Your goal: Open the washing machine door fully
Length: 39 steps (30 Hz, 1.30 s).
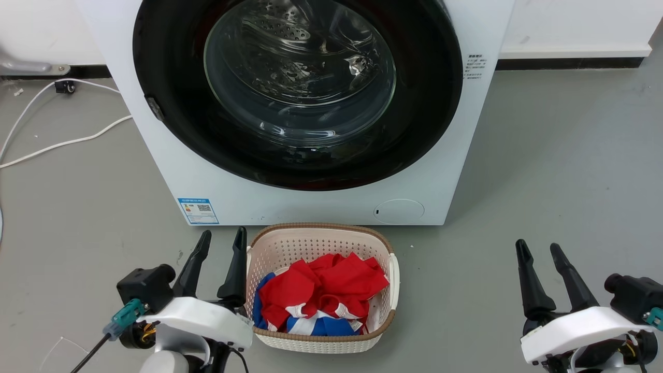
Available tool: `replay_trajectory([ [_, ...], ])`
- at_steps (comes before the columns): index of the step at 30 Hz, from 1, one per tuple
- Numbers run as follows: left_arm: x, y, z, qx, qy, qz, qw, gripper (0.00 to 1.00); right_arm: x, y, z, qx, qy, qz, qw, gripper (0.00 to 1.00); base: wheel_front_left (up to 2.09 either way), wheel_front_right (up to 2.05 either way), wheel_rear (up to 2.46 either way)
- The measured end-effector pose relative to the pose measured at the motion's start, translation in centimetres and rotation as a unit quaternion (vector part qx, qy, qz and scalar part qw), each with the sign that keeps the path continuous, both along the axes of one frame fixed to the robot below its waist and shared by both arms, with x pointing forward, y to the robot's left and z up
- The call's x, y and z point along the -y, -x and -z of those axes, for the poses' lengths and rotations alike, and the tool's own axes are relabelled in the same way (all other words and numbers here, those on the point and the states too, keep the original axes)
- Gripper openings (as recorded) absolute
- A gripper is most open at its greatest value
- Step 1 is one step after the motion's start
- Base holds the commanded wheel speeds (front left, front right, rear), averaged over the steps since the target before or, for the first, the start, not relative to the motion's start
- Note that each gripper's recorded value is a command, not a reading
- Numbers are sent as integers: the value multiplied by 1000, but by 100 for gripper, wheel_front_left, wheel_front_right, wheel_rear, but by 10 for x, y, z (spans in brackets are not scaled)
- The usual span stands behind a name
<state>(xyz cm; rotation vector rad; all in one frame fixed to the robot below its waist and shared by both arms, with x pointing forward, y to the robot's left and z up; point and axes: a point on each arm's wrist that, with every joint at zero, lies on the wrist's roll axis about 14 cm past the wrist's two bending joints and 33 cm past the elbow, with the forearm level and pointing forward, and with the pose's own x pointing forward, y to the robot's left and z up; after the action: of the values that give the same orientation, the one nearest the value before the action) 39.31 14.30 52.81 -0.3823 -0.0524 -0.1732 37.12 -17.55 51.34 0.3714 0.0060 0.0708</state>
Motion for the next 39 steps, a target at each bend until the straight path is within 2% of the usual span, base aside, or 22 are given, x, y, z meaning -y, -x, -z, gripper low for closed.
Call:
replay_trajectory([
  [18,7,-2,2,20,-89,8,996,100,0,2,-5,13,102,-3,995,100,0,0,0],
  [39,14,0,3,42,-148,16,988,100,-5,6,-4,16,165,-12,986,100,0,0,0],
])
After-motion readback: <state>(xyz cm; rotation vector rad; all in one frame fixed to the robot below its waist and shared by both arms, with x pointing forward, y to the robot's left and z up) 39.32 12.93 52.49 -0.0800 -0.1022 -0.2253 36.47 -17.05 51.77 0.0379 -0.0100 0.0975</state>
